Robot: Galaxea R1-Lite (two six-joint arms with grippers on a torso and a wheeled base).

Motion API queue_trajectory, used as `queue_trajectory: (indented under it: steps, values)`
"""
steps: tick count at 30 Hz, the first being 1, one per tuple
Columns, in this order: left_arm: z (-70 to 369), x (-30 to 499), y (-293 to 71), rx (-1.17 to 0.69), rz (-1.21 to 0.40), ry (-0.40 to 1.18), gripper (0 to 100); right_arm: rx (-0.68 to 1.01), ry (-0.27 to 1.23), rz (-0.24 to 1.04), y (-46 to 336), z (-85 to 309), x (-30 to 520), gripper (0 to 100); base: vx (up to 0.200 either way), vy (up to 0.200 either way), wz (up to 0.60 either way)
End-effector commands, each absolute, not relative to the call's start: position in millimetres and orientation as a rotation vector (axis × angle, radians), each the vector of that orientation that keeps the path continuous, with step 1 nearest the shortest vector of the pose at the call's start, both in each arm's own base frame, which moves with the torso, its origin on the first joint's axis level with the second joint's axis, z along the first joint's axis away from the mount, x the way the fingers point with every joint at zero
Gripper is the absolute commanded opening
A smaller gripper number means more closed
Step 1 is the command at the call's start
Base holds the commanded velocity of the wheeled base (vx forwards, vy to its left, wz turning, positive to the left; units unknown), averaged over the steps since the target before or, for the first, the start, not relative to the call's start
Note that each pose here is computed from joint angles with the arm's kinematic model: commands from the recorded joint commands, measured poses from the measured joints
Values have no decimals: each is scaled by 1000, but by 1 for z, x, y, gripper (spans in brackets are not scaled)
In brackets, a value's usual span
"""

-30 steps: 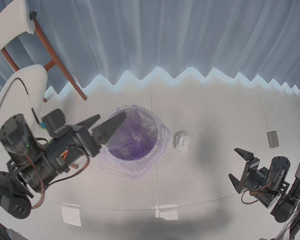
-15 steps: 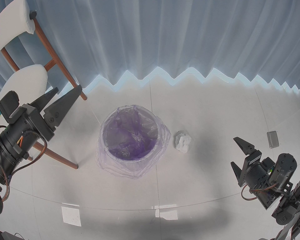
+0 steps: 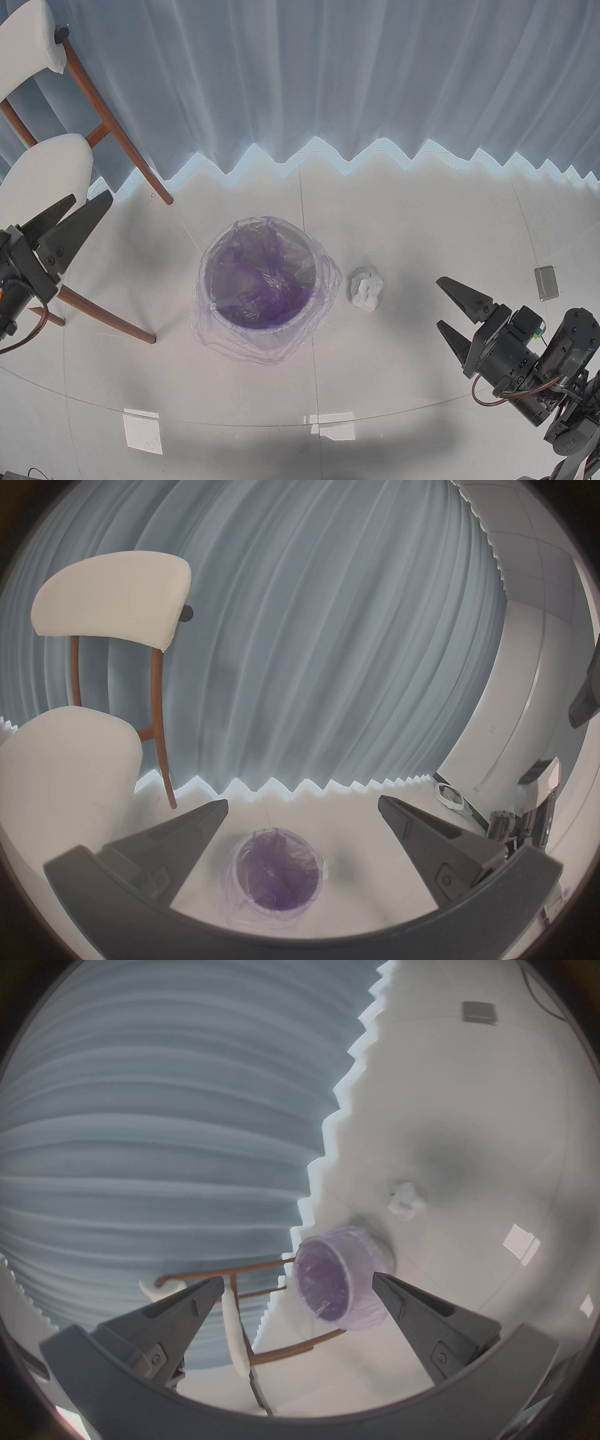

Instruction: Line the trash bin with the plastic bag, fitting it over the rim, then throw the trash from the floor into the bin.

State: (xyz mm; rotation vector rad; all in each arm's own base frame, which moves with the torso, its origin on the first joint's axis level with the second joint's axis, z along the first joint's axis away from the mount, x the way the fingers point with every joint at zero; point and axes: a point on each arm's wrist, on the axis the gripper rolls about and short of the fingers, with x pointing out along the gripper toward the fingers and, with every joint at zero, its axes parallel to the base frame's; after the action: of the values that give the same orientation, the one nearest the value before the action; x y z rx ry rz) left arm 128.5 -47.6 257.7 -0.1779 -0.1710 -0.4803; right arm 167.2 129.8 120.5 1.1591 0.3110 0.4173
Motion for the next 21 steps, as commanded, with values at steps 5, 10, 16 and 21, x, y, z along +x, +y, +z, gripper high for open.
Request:
queue_trajectory:
  steps: [5,10,16,21]
  values:
    - [280,100,-38,-183,-500,-265,100,1064,413,482,145,106,177,100,200,0,0]
    - [282,99,-38,-184,-507,-272,100,861,524,409,161,60,196,100,120,80,0]
    - [279,98,-38,-177,-543,-248,100,709,549,388,180,25,220,100,0,200,0]
    - [279,98,-39,-174,-550,-243,100,623,621,373,193,1,224,100,0,200,0]
